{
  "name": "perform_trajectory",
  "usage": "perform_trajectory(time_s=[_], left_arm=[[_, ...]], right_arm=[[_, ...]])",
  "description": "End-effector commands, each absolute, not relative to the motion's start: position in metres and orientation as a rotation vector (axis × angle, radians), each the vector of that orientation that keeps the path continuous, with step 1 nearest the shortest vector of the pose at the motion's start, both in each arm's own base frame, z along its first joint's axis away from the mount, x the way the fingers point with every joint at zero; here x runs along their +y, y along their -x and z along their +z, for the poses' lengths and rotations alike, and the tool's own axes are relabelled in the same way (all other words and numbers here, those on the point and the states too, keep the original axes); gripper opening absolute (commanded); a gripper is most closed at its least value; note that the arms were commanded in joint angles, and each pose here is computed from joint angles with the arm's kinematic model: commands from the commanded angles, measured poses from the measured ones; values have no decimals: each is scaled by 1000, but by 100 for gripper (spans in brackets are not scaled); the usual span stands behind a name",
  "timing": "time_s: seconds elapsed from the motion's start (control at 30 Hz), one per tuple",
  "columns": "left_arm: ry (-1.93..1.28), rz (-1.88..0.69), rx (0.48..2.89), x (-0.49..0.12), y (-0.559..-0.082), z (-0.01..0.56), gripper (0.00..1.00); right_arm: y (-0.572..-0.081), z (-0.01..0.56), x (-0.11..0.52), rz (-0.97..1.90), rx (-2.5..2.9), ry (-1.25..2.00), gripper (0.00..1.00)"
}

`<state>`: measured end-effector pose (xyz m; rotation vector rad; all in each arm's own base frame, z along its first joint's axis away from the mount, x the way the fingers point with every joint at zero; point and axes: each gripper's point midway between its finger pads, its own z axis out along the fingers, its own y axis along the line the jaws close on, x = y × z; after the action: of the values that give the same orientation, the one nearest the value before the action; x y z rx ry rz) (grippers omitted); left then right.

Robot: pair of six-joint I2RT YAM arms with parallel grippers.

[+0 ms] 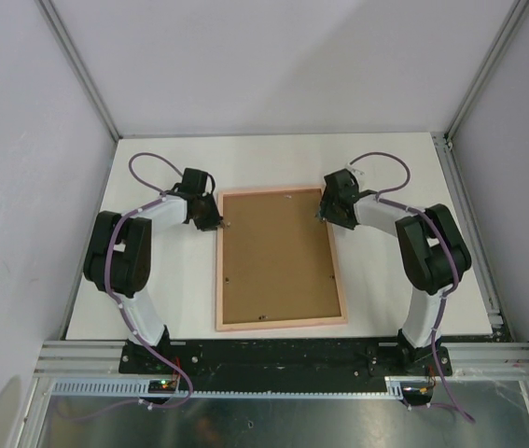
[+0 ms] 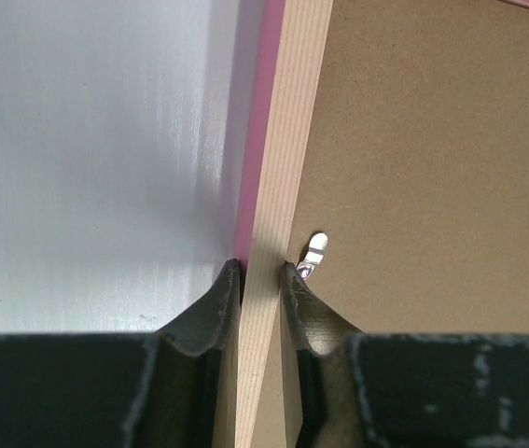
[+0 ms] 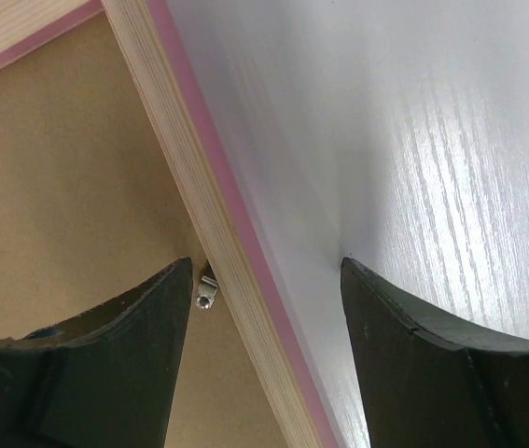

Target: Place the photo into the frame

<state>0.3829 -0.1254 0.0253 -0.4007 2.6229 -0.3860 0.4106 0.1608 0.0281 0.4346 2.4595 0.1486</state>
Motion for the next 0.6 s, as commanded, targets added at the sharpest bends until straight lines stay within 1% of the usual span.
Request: perform_trajectory(time_s=[0.0,0.27,0.37,0.57], left_arm=[[478,-387,2595,-120,-385,26,0],[480,-391,2591,-120,-386,28,0],[482,-391,2586,-120,-387,29,0],[486,-387,2586,-119,-386,28,0]], right_arm=[[-421,27,159,82,2443,-408,69],[-411,23,156,-41,2474,-323,59],[-406,23,158,-47,2489,-297,58],[-401,23,165,-40,2508,-238,48]])
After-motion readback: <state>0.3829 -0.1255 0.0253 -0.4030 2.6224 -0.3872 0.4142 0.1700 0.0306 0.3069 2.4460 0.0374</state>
